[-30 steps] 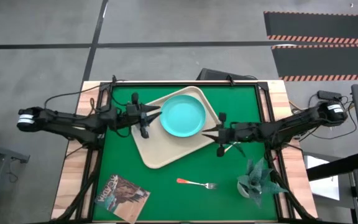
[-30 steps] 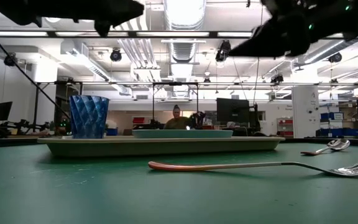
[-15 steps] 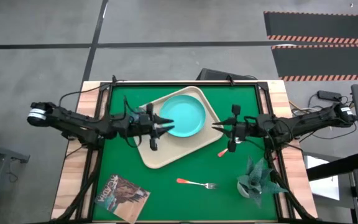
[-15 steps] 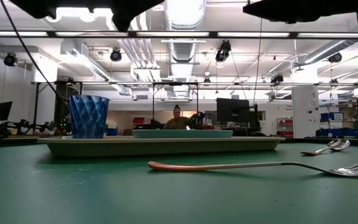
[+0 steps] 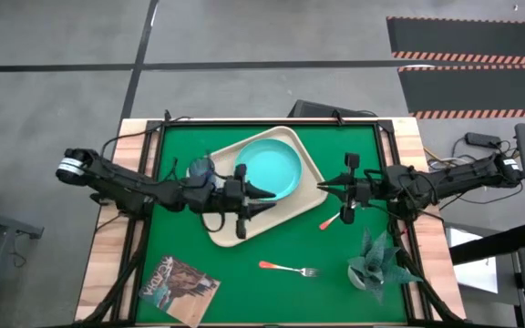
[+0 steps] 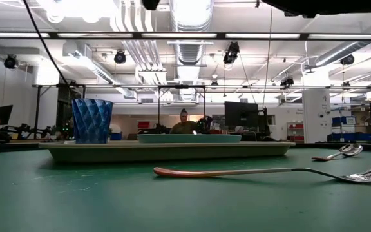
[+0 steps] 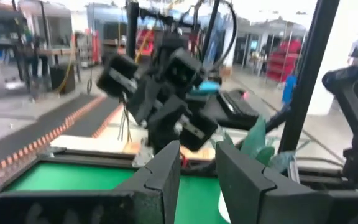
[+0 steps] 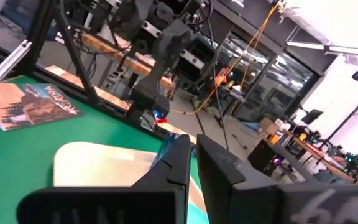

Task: Pick and place plate/cup/fork/spoon on tray
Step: Put the orange fork on the white tray

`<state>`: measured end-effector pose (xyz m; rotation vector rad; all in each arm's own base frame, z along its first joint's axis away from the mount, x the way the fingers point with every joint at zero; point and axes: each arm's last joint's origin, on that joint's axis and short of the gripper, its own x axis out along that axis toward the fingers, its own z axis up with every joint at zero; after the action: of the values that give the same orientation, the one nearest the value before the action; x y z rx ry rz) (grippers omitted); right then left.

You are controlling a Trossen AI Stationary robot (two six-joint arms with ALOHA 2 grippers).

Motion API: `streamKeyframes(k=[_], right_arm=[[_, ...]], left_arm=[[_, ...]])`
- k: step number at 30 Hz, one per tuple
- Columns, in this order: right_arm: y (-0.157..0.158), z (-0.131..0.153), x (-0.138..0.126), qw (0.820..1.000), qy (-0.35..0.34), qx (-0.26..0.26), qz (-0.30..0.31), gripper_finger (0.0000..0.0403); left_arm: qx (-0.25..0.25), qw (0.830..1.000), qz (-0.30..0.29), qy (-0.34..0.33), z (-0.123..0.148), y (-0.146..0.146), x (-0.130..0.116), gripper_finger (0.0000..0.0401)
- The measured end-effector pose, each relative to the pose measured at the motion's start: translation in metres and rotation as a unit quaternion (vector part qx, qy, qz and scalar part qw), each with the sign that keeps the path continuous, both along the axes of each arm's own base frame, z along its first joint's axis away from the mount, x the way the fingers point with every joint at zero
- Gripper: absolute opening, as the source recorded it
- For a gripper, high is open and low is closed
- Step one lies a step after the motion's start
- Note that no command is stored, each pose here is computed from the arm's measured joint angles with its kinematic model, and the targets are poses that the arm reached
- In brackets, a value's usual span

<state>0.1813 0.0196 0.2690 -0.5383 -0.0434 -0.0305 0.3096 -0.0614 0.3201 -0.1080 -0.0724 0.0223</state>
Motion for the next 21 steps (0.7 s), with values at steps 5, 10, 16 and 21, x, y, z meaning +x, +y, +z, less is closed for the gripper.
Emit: streamKeyframes(k=[5,10,16,21], right_arm=[[-0.001,0.005,-0.007,1.000,-0.018,-0.009,0.001,0.0018],[-0.002,0.011,-0.014,0.999,-0.038,-0.005,0.006,0.0018],[-0.002,0.016,-0.024,0.998,-0.060,-0.002,0.013,0.0018],[-0.003,0.021,-0.031,0.997,-0.076,-0.006,0.012,0.0018]], left_arm=[[-0.019,0.999,-0.001,0.051,0.008,-0.005,0.021,0.0089],[-0.025,0.993,-0.001,0.114,0.008,-0.012,0.044,0.0089],[-0.072,0.979,0.004,0.189,0.001,-0.025,0.064,0.0088],[-0.115,0.967,0.009,0.228,-0.006,-0.036,0.073,0.0071]])
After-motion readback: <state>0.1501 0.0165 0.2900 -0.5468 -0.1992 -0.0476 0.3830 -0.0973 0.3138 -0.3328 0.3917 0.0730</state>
